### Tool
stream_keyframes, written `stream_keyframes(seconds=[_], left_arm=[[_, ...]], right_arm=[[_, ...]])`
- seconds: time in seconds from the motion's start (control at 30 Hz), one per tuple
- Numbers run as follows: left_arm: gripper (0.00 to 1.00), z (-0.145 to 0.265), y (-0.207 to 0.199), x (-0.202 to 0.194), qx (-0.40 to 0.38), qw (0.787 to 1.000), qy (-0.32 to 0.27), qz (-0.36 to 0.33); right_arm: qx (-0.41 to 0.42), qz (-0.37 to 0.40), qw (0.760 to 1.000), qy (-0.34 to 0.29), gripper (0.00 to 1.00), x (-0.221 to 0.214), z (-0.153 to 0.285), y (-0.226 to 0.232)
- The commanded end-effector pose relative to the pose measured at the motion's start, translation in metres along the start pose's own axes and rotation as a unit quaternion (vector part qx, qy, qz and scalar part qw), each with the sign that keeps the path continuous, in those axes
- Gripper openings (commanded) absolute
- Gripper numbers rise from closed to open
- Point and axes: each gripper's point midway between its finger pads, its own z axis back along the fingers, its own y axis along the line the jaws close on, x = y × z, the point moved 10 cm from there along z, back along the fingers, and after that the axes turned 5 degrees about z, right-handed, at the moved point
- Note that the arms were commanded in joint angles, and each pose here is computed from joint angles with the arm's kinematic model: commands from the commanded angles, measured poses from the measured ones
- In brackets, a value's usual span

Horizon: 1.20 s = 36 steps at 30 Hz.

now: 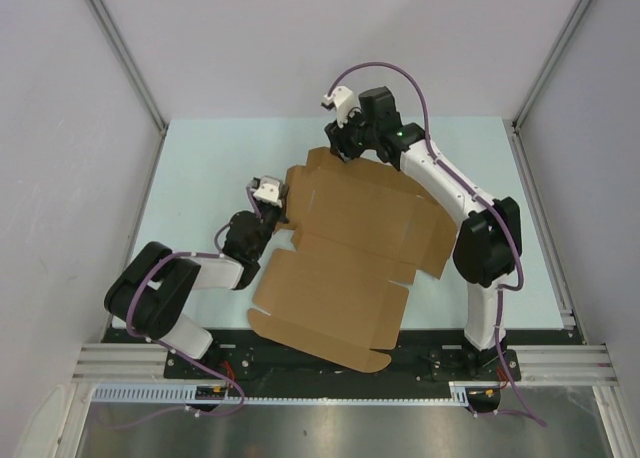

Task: Fold the paper box

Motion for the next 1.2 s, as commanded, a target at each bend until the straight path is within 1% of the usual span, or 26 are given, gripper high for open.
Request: stream_keyframes(seconds=[0.0,0.1,0.37,0.47,0.63,0.73,0.83,0.93,0.97,1.0,1.03,1.07,1.13,1.17], left_arm=[[0.00,0.002,-0.004,0.011,-0.011,0.999,-0.036,-0.025],[0.00,0.004,-0.004,0.012,-0.011,0.999,-0.037,-0.025],[0.00,0.005,-0.009,0.010,-0.018,0.999,-0.032,-0.031],[0.00,0.006,-0.013,0.010,-0.021,0.998,-0.032,-0.039],[0.00,0.005,-0.013,0.009,-0.019,0.999,-0.032,-0.040],[0.00,0.006,-0.013,0.011,-0.018,0.999,-0.033,-0.039],[0.00,0.006,-0.012,0.012,-0.016,0.998,-0.033,-0.042],[0.00,0.006,-0.012,0.013,-0.012,0.998,-0.034,-0.042],[0.00,0.006,-0.011,0.013,-0.011,0.998,-0.034,-0.042],[0.00,0.006,-0.012,0.012,-0.011,0.998,-0.034,-0.042],[0.00,0.005,-0.011,0.013,-0.008,0.999,-0.034,-0.041],[0.01,0.005,-0.011,0.014,-0.006,0.999,-0.036,-0.040],[0.04,0.004,-0.010,0.015,0.004,0.999,-0.034,-0.036],[0.09,0.004,-0.010,0.014,0.008,0.999,-0.031,-0.036]], right_arm=[[0.015,0.008,1.000,-0.019,0.48,0.004,0.004,-0.016],[0.034,0.003,0.999,-0.022,0.48,0.001,0.006,-0.022],[0.086,-0.006,0.996,-0.011,0.47,-0.010,-0.012,-0.020],[0.103,-0.008,0.995,-0.017,0.47,-0.007,-0.014,-0.018],[0.117,-0.010,0.993,-0.006,0.46,-0.013,-0.021,-0.012],[0.113,-0.010,0.994,0.007,0.43,-0.018,-0.025,-0.009],[0.111,-0.012,0.994,0.015,0.38,-0.022,-0.028,-0.008],[0.102,-0.013,0.995,0.016,0.30,-0.022,-0.027,-0.009],[0.098,-0.013,0.995,0.019,0.24,-0.023,-0.028,-0.008],[0.094,-0.013,0.995,0.017,0.20,-0.022,-0.027,-0.009],[0.091,-0.013,0.996,0.018,0.15,-0.022,-0.025,-0.009],[0.085,-0.012,0.996,0.019,0.12,-0.022,-0.025,-0.009],[0.070,-0.005,0.997,0.022,0.05,-0.019,-0.020,-0.007],[0.067,-0.003,0.997,0.028,0.04,-0.023,-0.020,-0.005]])
